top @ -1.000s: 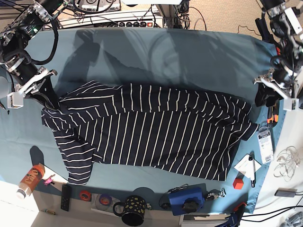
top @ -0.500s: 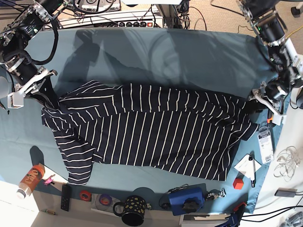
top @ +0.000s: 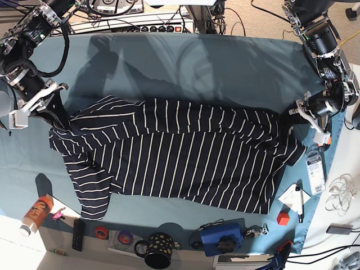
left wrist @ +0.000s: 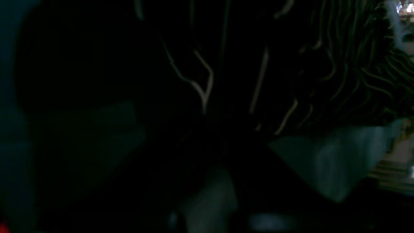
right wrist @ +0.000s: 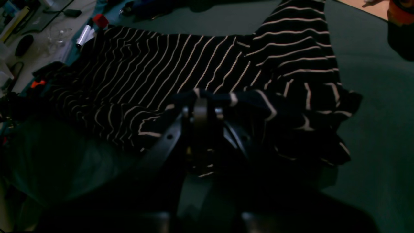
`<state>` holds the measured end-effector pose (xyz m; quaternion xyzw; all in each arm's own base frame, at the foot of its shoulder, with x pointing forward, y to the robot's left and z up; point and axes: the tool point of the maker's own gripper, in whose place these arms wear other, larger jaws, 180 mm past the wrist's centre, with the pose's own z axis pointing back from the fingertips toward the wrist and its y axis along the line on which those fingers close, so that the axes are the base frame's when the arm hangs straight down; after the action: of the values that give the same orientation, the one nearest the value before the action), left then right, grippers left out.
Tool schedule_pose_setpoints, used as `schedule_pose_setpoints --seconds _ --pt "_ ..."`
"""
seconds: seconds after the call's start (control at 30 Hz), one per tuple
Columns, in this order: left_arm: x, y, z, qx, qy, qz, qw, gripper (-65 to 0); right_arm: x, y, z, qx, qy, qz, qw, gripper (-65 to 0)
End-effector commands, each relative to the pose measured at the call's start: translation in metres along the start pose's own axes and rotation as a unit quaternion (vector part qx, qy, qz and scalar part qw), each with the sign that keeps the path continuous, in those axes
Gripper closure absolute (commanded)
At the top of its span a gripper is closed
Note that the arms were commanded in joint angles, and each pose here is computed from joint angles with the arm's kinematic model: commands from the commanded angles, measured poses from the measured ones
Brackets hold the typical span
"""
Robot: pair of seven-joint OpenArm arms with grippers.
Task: Layout the t-shirt on the table in an organized manner, then fold the t-shirt properly
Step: 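Grasp the shirt edge with the left gripper, then pull the shirt edge with the left gripper away from the right gripper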
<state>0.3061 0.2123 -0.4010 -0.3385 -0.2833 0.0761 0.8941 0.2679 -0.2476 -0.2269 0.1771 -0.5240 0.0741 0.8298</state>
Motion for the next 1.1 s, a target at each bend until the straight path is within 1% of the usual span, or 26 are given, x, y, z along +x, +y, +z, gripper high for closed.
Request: schedule_pose_setpoints --seconds 0.0,0.03,0.13,0.2,0.3,0.43,0.47,0.6,0.7,0.73,0.77,0.87,0.97,1.0,1.07 --pt "0.019 -0.006 0.012 -0.012 -0.024 -0.007 1.000 0.0 0.016 0.001 0.003 0.003 -0.027 0.014 0.9995 0.0" --pt "0.022 -0.009 0.017 -0.019 -0.029 -0.006 0.999 0.0 0.016 0.001 0.003 0.003 -0.027 0.014 0.9995 0.0" --pt "0.032 -0.002 0.035 -0.009 -0.050 -0.011 0.999 0.0 0.016 0.001 0.003 0.003 -0.027 0.014 0.9995 0.0" --pt "0.038 0.000 0.048 -0.015 -0.072 -0.012 0.997 0.0 0.016 0.001 0.003 0.003 -0.027 0.014 0.9995 0.0" --pt "0.042 -0.003 0.068 -0.046 -0.102 -0.019 0.994 0.0 0.016 0.001 0.003 0.003 -0.027 0.014 0.9995 0.0" --pt "0.050 -0.015 0.098 -0.105 -0.165 -0.036 0.980 0.0 0.016 0.001 0.003 0.003 -0.027 0.014 0.9995 0.0" --pt "0.048 -0.016 0.103 -0.113 -0.173 -0.038 0.978 0.0 0.016 0.001 0.003 0.003 -0.027 0.014 0.9995 0.0" --pt "0.027 -0.008 0.102 -0.104 -0.157 -0.022 0.982 -0.4 0.016 0.001 0.003 0.003 -0.027 0.014 0.9995 0.0" --pt "0.016 -0.003 0.103 -0.097 -0.146 -0.014 0.984 -20.7 0.016 0.001 0.003 0.003 -0.027 0.014 0.9995 0.0" --pt "0.011 0.000 0.102 -0.089 -0.137 -0.013 0.986 -25.1 0.016 0.001 0.003 0.003 -0.027 0.014 0.9995 0.0" --pt "0.007 0.003 0.102 -0.082 -0.131 -0.012 0.988 -26.6 0.016 0.001 0.003 0.003 -0.027 0.014 0.9995 0.0" --pt "0.015 0.004 0.105 -0.078 -0.142 -0.016 0.987 -26.6 0.015 0.000 0.003 0.000 -0.024 0.014 0.9996 0.0" --pt "0.034 0.002 0.110 -0.075 -0.152 -0.037 0.985 -26.6 0.014 -0.001 0.003 -0.004 -0.021 0.015 0.9997 0.0" --pt "0.043 0.002 0.111 -0.066 -0.153 -0.047 0.985 -26.6 0.014 -0.001 0.003 -0.004 -0.021 0.015 0.9997 0.0" --pt "0.066 0.009 0.109 -0.029 -0.163 -0.071 0.984 -26.6 0.014 -0.001 0.003 -0.003 -0.021 0.015 0.9997 0.0"
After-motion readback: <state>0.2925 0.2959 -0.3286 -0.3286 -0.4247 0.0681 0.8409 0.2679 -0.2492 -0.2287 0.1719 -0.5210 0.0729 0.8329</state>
